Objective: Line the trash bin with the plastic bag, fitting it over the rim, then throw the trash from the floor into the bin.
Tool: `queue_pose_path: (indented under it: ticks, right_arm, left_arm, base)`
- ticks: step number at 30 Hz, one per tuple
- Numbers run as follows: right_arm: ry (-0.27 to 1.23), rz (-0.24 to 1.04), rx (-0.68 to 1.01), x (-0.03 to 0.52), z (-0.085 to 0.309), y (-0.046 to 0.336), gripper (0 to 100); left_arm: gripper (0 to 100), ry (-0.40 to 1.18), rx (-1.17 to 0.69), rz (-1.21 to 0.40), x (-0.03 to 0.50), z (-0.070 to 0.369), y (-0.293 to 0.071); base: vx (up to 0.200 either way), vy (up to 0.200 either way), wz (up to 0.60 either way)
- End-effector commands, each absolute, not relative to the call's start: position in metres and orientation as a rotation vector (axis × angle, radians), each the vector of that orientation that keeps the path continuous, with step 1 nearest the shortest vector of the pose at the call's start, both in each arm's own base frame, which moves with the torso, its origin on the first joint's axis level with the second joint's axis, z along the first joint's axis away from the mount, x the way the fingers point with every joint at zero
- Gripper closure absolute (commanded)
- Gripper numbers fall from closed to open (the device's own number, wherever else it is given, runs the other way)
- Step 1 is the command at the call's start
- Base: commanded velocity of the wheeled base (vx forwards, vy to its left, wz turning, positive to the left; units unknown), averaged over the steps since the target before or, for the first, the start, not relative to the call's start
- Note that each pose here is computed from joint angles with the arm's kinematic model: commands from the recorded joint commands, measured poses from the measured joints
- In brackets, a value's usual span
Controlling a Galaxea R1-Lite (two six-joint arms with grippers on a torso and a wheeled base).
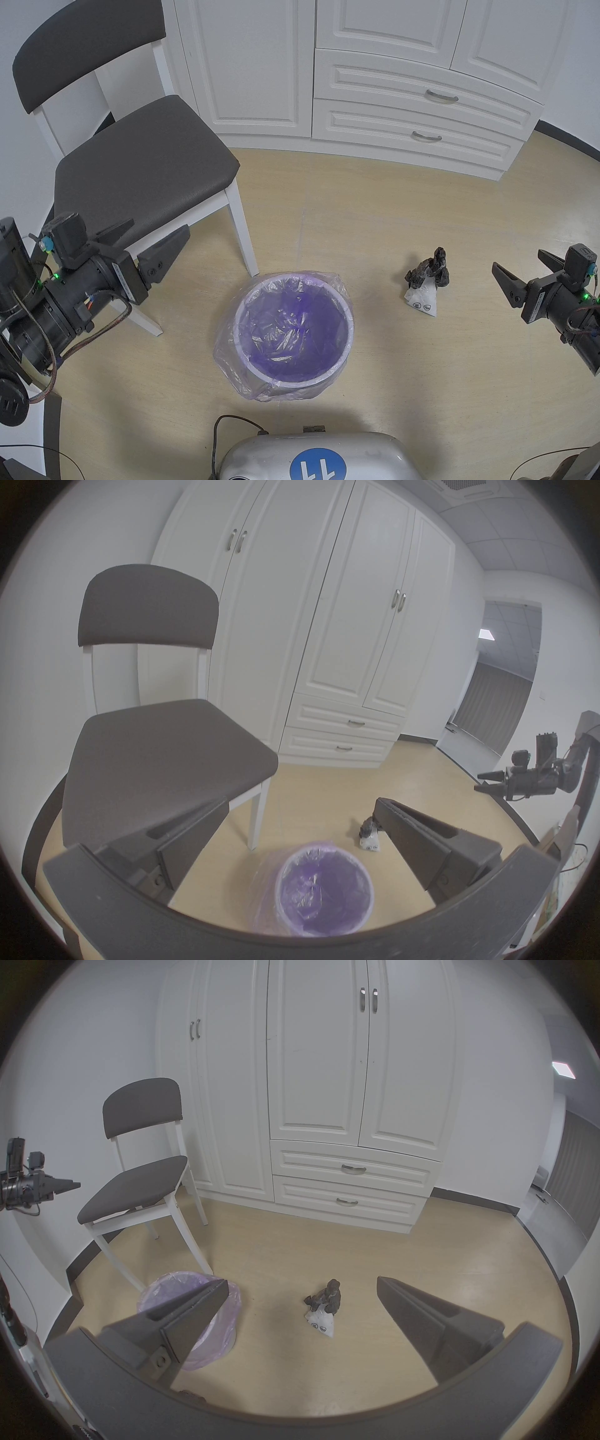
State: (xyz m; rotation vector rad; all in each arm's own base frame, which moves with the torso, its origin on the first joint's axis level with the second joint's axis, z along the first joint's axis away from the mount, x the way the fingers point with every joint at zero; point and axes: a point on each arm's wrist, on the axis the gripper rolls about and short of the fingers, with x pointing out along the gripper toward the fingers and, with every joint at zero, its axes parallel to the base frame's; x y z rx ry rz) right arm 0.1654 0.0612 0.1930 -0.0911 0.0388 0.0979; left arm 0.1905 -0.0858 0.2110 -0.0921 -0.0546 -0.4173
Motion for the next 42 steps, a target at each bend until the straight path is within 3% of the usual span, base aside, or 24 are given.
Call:
queue_pose_path:
  ticks: [1,9,22,42]
  right_arm:
    - [0.031,0.101,-0.089,0.163,0.195,0.061,0]
    - [0.011,0.088,-0.082,0.162,0.199,0.058,0]
    - [0.029,0.083,-0.089,0.164,0.196,0.056,0]
    - [0.111,-0.049,-0.084,0.199,0.187,0.041,0]
  left_arm:
    - [0,-0.097,-0.102,-0.420,0.194,0.223,-0.087]
    - [0,-0.124,-0.112,-0.411,0.185,0.234,-0.082]
    - [0,-0.038,-0.103,-0.361,0.178,0.222,-0.077]
    - [0,0.062,-0.129,-0.348,0.151,0.193,-0.065]
  base:
    - [0.000,0.000,0.00]
    - [0.000,0.000,0.00]
    - [0.000,0.000,0.00]
    - [0.000,0.000,0.00]
